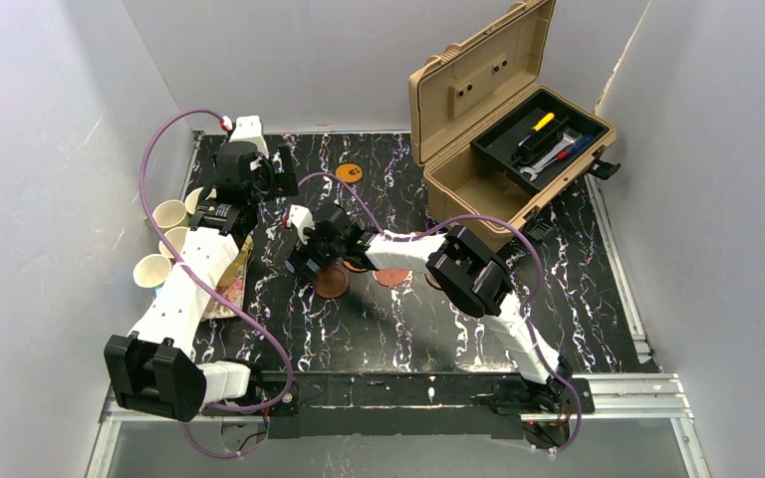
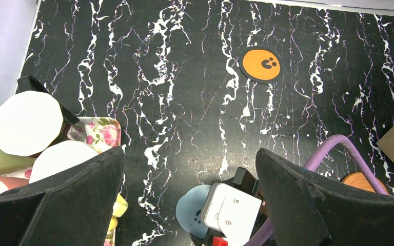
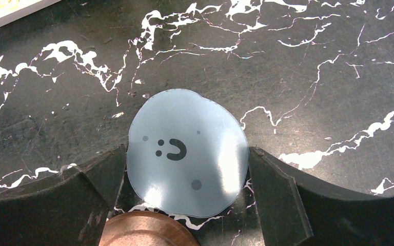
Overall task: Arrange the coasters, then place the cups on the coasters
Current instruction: Move the coaster to the center of the board.
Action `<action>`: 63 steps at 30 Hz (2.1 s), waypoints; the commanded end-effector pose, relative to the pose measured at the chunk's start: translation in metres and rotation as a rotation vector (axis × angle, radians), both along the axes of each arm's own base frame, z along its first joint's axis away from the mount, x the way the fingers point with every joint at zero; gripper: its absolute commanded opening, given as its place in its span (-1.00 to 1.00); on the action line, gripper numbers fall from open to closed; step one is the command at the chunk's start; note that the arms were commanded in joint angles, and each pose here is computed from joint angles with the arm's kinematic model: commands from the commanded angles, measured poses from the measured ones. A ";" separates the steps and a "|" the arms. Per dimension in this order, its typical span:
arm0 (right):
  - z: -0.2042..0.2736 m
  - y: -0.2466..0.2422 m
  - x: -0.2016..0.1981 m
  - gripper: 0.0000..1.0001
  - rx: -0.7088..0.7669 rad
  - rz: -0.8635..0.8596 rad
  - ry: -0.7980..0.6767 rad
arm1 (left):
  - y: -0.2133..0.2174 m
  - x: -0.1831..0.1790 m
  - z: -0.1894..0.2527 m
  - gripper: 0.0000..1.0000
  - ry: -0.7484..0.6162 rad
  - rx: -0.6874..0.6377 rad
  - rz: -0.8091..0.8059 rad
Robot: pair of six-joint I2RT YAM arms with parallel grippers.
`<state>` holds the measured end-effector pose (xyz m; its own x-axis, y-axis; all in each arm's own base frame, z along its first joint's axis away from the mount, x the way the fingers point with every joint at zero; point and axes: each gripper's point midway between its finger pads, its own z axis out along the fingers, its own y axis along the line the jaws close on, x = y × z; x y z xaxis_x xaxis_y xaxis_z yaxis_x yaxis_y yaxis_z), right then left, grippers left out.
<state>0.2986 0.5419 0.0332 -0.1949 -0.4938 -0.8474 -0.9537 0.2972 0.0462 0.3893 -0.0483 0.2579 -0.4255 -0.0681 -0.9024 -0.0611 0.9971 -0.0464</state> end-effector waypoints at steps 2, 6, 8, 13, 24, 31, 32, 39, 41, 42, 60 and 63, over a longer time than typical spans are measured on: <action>-0.025 -0.017 -0.027 0.97 -0.094 0.005 0.105 | -0.003 0.000 0.002 0.97 -0.006 -0.009 -0.010; -0.023 -0.017 -0.026 0.97 -0.090 0.003 0.105 | -0.003 0.000 0.002 0.97 -0.006 -0.009 -0.010; -0.022 -0.017 -0.026 0.97 -0.089 0.002 0.104 | -0.003 0.000 0.002 0.97 -0.006 -0.010 -0.010; -0.014 -0.014 -0.025 0.97 -0.067 -0.010 0.103 | -0.003 0.000 0.002 0.96 -0.007 -0.009 -0.010; 0.018 -0.004 -0.020 0.97 0.019 -0.026 0.088 | -0.002 -0.001 0.005 0.97 -0.012 -0.014 -0.004; 0.033 0.004 -0.006 0.97 0.062 -0.088 0.064 | -0.001 -0.002 0.005 0.97 -0.014 -0.011 0.000; 0.037 0.005 -0.004 0.97 0.070 -0.096 0.058 | -0.001 -0.002 0.006 0.97 -0.015 -0.012 0.001; 0.085 0.001 0.014 0.97 0.127 -0.181 -0.003 | -0.006 -0.008 0.020 0.97 -0.037 -0.075 0.007; 0.102 -0.008 0.020 0.97 0.128 -0.212 -0.026 | -0.005 -0.011 0.028 0.97 -0.050 -0.087 0.008; 0.111 -0.013 0.022 0.97 0.132 -0.224 -0.035 | -0.004 -0.013 0.032 0.96 -0.059 -0.087 0.012; 0.186 -0.168 0.052 0.97 0.095 -0.529 -0.098 | -0.053 0.050 -0.001 0.97 0.168 -0.206 -0.101; 0.195 -0.197 0.052 0.97 0.105 -0.574 -0.116 | -0.069 0.079 -0.026 0.96 0.230 -0.234 -0.137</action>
<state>0.3487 0.3768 0.1917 -0.3463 -0.3202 -0.8818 -0.6904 0.7234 0.0084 0.4535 -0.0952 0.2572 -0.5394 -0.1885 -0.8206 -0.0097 0.9759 -0.2178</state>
